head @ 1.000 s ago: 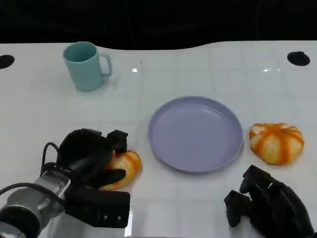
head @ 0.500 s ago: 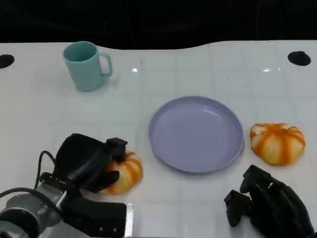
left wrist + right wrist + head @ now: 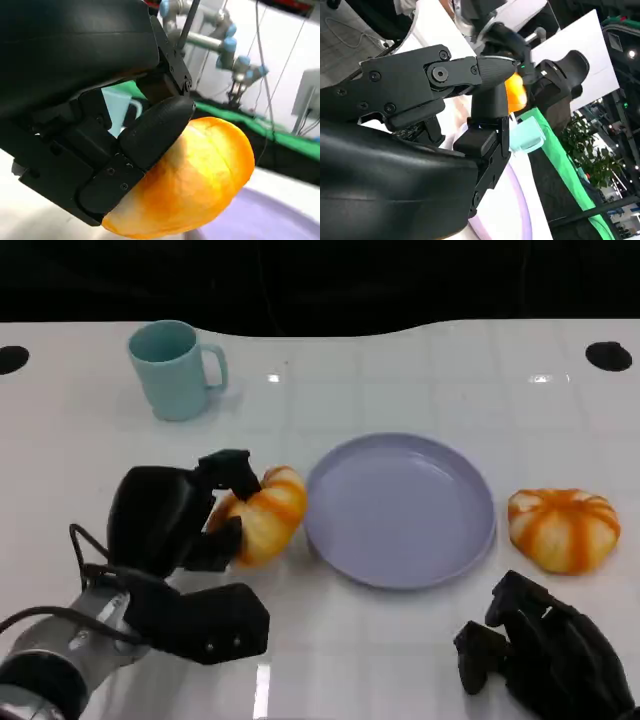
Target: Grasp the bread from the table and place it into the plate.
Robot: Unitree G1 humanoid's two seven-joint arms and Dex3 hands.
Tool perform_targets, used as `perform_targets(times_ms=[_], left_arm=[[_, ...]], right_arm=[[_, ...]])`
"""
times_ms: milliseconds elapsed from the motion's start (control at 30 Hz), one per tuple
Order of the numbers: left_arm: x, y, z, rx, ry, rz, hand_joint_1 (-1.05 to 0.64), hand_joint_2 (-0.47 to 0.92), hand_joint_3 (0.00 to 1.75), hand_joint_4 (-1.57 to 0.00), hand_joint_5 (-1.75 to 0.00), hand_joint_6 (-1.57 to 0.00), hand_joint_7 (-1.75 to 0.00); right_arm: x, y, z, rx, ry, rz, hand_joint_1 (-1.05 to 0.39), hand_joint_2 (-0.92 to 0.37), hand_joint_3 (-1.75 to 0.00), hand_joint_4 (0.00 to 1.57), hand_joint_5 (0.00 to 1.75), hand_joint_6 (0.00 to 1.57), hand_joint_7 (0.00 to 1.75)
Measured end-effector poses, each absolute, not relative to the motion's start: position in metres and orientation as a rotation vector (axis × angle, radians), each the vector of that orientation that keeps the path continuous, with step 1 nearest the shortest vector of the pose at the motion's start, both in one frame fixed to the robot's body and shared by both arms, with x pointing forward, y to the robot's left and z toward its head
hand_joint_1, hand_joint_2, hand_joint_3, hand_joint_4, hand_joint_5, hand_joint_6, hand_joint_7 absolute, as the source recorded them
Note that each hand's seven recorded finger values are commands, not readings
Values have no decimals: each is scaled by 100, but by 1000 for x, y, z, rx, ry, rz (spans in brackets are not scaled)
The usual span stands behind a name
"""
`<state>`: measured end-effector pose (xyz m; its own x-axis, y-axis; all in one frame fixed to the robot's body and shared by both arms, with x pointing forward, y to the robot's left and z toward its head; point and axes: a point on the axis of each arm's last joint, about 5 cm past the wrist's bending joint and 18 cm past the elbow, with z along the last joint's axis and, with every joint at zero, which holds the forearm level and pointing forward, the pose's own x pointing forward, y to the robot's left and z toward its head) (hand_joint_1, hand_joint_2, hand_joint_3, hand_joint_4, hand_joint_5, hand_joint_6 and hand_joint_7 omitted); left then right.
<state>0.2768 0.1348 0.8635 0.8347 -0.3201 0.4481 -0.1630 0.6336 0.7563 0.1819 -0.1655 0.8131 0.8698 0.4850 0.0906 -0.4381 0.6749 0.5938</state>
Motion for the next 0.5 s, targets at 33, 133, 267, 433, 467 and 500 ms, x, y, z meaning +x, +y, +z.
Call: perform_targets(times_ms=[33, 133, 267, 433, 467, 500], left_arm=[[278, 134, 866, 886, -609, -88, -90, 74, 173, -157, -175, -150, -175], [281, 131, 872, 866, -643, -71, -89, 72, 169, -157, -175, -142, -175], [285, 127, 881, 848, -688, -56, -86, 73, 161, -157, -175, -138, -175], [295, 117, 896, 857, -737, -81, -86, 73, 154, -156, -175, -129, -175], [298, 114, 900, 856, -748, -90, -86, 74, 153, -156, -175, -129, -175], [300, 110, 903, 856, -760, -103, -86, 75, 151, -156, -175, -130, -175]], right_arm=[[182, -166, 813, 648, 77, 519, -56, -92, -23, 77, 171, 67, 147], [182, -165, 813, 650, 83, 516, -55, -92, -24, 77, 171, 67, 147], [182, -165, 813, 650, 84, 517, -56, -92, -24, 76, 171, 66, 147], [182, -165, 813, 648, 85, 515, -56, -92, -24, 76, 171, 66, 146], [182, -165, 813, 648, 85, 515, -56, -92, -24, 76, 171, 67, 146], [182, -165, 813, 648, 86, 515, -56, -92, -24, 76, 170, 67, 146]])
